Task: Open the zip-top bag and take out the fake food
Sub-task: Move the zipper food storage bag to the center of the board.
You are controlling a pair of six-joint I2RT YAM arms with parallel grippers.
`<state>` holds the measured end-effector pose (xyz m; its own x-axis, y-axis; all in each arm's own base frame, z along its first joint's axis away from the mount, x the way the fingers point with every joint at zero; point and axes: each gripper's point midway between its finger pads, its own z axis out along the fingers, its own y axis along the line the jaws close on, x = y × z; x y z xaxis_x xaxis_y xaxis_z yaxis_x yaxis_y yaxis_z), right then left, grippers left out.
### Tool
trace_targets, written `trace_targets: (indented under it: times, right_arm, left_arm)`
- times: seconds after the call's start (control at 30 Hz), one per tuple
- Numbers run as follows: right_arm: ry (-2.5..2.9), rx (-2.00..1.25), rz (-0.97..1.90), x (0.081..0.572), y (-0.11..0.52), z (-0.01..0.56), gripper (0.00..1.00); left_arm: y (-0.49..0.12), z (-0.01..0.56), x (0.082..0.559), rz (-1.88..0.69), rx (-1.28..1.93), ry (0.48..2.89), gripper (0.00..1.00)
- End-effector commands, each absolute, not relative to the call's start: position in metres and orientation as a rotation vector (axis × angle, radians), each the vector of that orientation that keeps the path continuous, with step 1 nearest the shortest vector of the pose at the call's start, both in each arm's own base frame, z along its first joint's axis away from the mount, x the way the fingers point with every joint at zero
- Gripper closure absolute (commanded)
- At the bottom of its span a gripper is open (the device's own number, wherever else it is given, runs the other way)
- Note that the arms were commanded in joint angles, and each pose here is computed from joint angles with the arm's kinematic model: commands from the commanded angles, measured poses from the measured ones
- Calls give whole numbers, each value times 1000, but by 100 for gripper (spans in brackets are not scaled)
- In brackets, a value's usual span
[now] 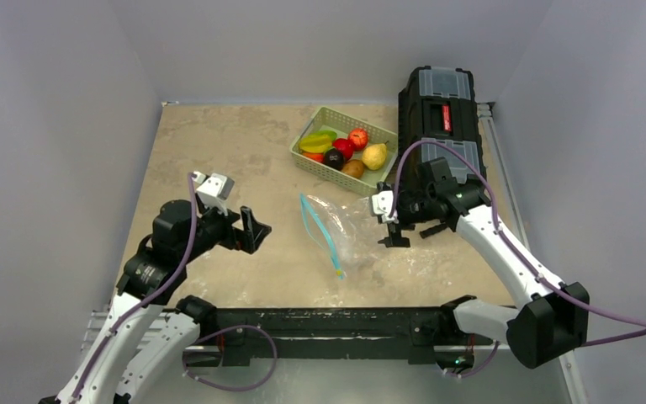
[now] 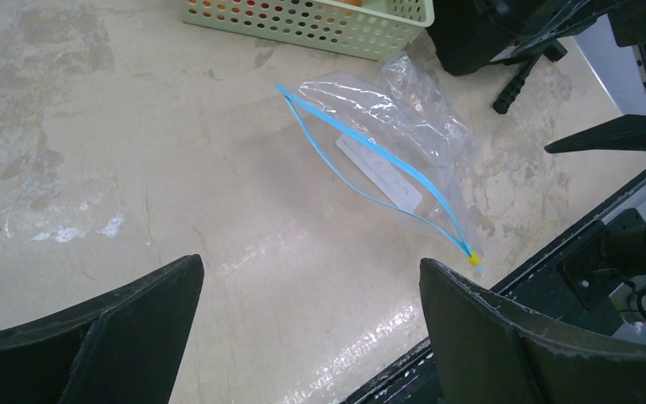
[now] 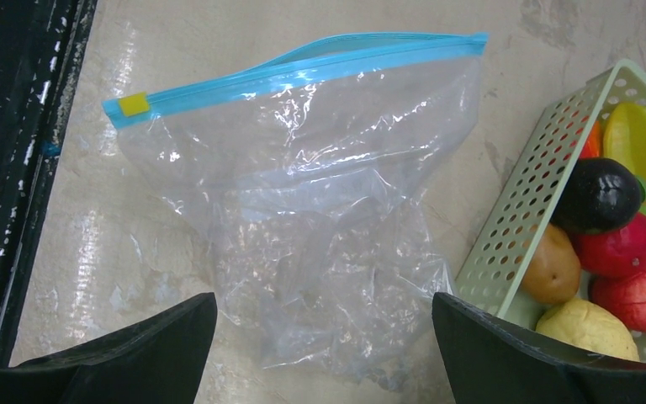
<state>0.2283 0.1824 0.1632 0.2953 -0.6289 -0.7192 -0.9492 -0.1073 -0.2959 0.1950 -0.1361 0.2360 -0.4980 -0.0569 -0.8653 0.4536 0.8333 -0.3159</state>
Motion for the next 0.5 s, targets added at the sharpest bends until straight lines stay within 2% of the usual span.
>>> trace_targets:
  times: [0.0,0.47]
  right_arm:
    - [1409,-1762,508,234,184,173,1]
    - [1430,-1721,524,234,185,157,1]
  left_arm:
    - [-125,229,192,-573,303,2001,0]
    - [-118,226,191,-539,279,2006,0]
